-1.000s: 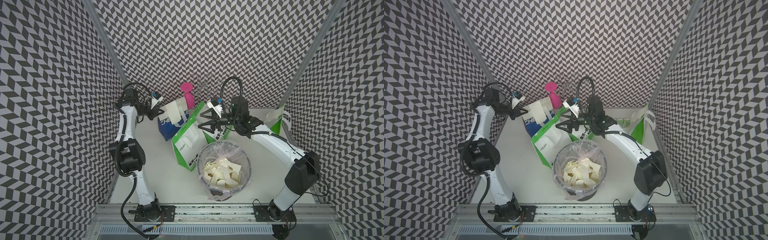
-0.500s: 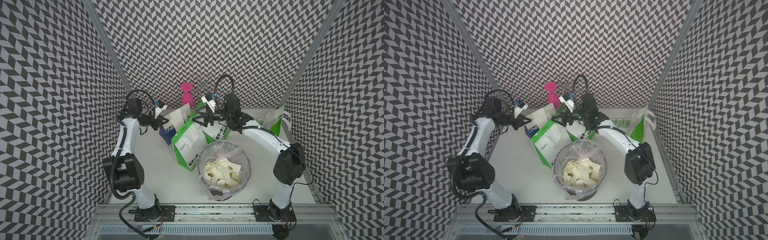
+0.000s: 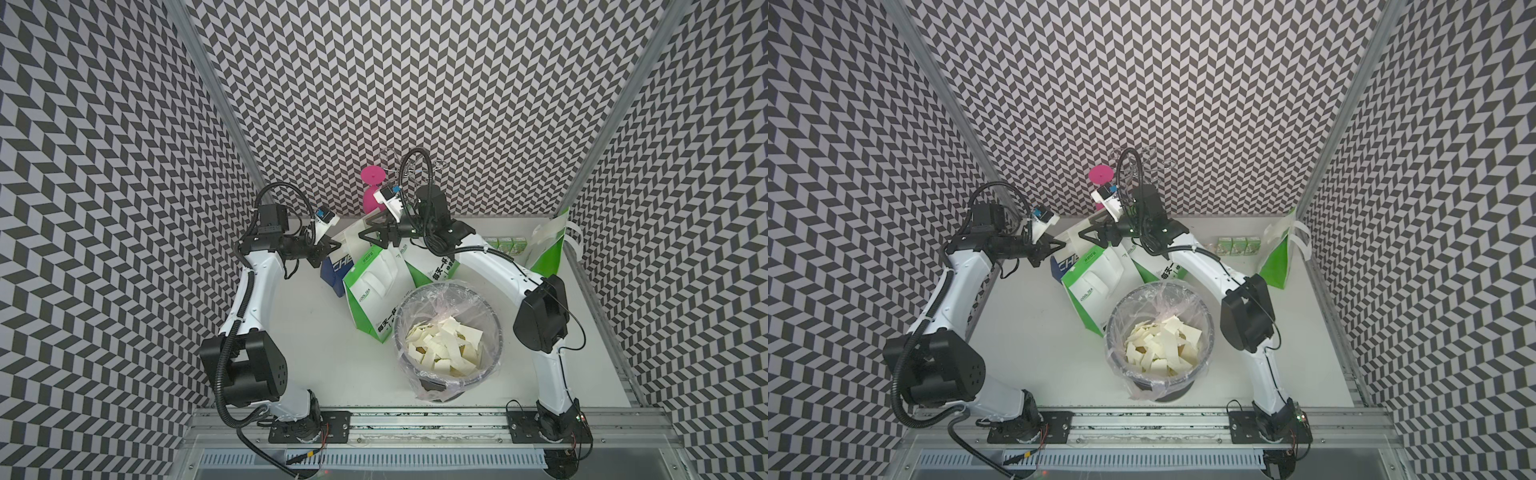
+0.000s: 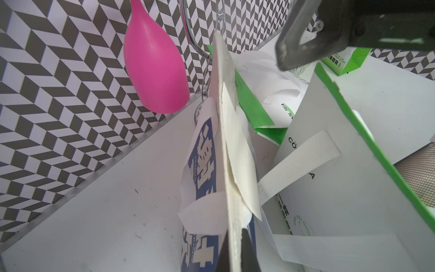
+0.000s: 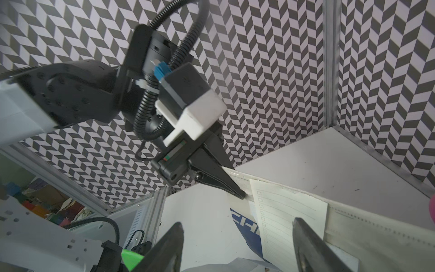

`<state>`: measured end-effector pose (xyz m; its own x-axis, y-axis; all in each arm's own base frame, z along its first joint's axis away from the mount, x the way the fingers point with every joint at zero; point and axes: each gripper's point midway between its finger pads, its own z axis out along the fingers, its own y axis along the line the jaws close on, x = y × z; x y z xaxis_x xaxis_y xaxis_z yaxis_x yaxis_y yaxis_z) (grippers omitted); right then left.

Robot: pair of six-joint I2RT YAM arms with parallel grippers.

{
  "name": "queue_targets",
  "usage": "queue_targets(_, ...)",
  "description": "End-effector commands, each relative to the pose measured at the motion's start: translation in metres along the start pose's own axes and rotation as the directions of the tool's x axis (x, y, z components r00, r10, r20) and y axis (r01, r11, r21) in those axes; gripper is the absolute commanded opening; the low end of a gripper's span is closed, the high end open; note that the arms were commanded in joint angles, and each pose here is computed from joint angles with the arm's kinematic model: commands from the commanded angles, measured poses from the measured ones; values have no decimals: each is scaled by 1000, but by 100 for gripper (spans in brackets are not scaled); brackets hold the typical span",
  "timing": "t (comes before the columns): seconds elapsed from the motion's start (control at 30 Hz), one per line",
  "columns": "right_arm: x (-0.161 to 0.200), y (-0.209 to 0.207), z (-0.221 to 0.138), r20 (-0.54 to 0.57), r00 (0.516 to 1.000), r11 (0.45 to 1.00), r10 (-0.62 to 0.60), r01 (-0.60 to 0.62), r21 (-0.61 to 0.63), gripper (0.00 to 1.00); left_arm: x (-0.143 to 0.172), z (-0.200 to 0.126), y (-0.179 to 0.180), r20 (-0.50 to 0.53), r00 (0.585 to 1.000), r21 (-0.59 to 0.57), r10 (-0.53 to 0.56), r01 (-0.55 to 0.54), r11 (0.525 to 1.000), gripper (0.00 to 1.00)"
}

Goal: Shred takeout receipts and throw away
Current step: Tear off the takeout receipt from the takeout bag.

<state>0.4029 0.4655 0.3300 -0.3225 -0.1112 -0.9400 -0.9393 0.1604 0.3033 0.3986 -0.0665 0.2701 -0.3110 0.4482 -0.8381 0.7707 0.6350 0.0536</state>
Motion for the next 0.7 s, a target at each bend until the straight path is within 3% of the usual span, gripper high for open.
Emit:
queue_targets(0.0,2,-13,9,-6,1000,999,5,-5,48,70,-21,-8,-6,72,995,-15,75,-74,997,0)
queue_targets(0.5,23,-49,24,-66,997,988,41,-31,152,70,-27,-7,-5,93,990,-22,111,-109,994,0)
queue_targets(0.67,23,-46,28,-65,997,993,35,-28,119,70,-33,-8,-8,118,985,-8,124,-124,992,0)
